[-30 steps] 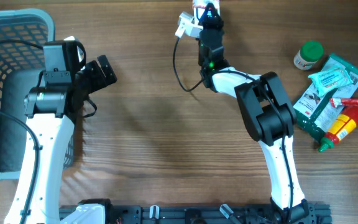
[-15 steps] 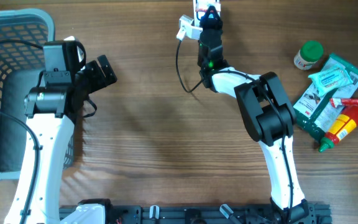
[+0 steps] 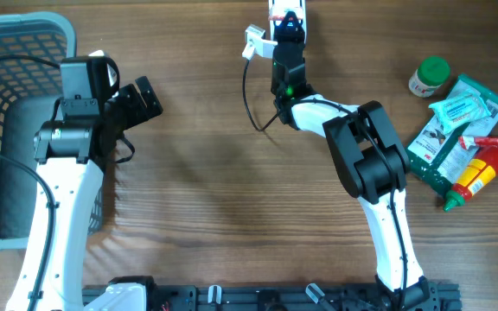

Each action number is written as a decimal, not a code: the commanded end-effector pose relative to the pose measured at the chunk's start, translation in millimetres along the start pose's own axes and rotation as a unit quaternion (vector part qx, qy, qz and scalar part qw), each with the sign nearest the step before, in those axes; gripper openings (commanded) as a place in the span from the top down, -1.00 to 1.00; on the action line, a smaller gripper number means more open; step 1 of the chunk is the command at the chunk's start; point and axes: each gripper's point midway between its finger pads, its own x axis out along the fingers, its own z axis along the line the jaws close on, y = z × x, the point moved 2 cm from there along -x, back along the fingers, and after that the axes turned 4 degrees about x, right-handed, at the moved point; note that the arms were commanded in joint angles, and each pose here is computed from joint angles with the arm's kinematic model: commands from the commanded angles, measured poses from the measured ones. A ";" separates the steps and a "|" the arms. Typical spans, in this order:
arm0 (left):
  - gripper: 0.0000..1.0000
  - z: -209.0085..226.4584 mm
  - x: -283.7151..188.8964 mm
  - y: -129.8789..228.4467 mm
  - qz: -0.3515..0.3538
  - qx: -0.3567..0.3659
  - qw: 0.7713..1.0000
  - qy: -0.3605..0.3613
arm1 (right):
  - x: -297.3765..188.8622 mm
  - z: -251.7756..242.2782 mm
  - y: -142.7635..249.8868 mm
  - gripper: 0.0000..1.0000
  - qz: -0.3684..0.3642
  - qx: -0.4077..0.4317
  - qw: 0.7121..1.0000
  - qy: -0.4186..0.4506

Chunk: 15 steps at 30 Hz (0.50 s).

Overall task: Scan the item barcode
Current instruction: 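Keep the tissue packet held against the scanner face with the right gripper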

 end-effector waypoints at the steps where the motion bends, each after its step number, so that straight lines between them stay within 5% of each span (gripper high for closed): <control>1: -1.00 2.9 2.9 2.5 0.005 0.003 1.000 -0.005 | 1.2 8.2 0.6 0.91 0.009 -0.005 1.000 -0.003; 10: -1.00 2.9 2.9 2.5 0.005 0.003 1.000 -0.005 | 9.5 4.4 11.4 0.91 0.008 0.000 1.000 0.000; 15: -1.00 2.9 2.9 2.5 0.005 0.003 1.000 -0.005 | 27.9 -39.2 11.0 0.91 0.012 0.033 0.999 0.032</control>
